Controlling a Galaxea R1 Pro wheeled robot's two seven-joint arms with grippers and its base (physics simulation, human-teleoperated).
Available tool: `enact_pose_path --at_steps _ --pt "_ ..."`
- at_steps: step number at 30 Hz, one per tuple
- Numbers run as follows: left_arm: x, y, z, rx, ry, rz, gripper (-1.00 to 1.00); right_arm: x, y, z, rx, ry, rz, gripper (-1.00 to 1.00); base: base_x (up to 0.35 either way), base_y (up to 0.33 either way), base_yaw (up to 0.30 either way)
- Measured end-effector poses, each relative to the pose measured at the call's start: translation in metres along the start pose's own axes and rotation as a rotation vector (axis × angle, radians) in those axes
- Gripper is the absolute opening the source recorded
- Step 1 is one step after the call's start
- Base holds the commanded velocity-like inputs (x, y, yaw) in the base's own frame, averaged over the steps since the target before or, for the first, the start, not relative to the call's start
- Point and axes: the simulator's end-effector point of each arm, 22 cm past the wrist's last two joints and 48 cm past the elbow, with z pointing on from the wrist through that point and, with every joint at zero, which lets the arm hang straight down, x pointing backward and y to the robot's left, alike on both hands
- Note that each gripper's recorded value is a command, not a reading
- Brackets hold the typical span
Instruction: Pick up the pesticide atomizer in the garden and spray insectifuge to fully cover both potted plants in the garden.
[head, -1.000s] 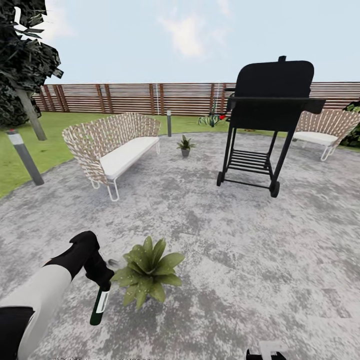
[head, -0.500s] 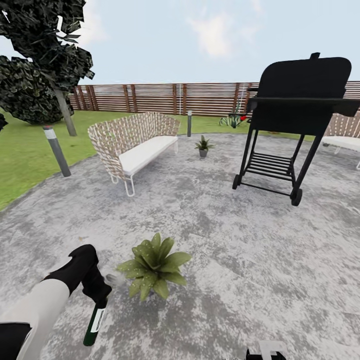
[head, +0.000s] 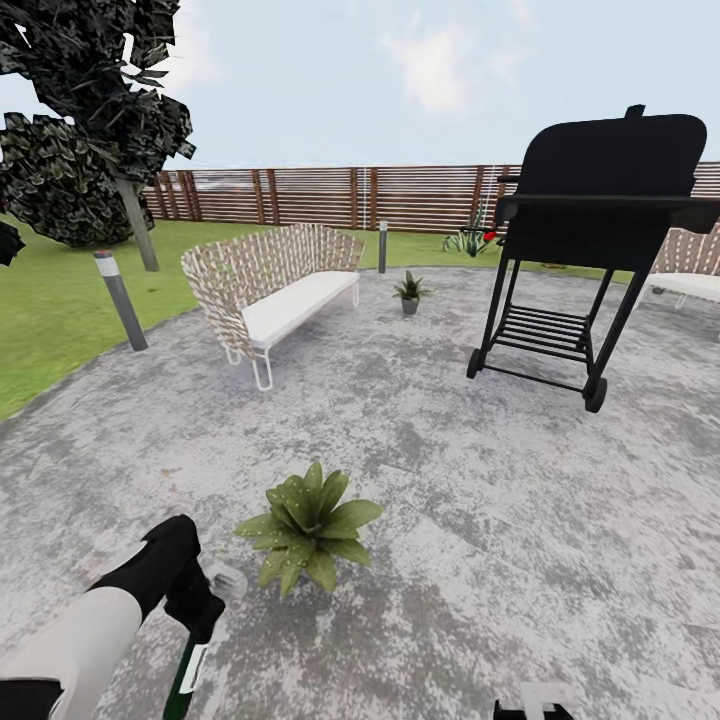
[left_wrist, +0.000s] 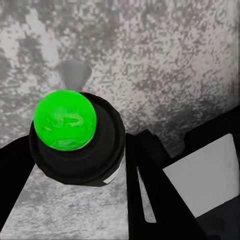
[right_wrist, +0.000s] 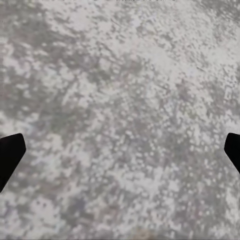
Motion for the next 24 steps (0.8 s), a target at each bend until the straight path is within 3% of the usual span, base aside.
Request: enact_pose_path --at_steps 3,4,8,15,24 --pt "0.005 0.004 0.013 -0.018 -0.018 -0.031 -1.0 -0.001 0.004 -0.001 -0.005 -0.001 0.004 1.0 0.0 0.0 0.0" --pt "-0.003 0.013 0.017 -0.045 -0.084 -0.085 -1.0 -0.001 0.022 -0.001 -0.088 -0.003 0.001 1.0 0.0 0.0 0.0" --pt "-0.005 0.015 0.017 -0.047 -0.101 -0.091 -1.0 -0.001 0.042 -0.004 -0.198 -0.004 0.002 1.0 0.0 0.0 0.0" --pt "-0.008 0.017 0.016 -0.052 -0.111 -0.09 -1.0 -0.001 0.042 -0.003 -0.205 -0.003 0.008 1.0 0.014 -0.019 0.097" --pt "-0.009 0.016 0.02 -0.047 -0.106 -0.087 -1.0 0.004 0.042 -0.002 -0.199 0.008 0.005 1.0 0.072 -0.232 0.098"
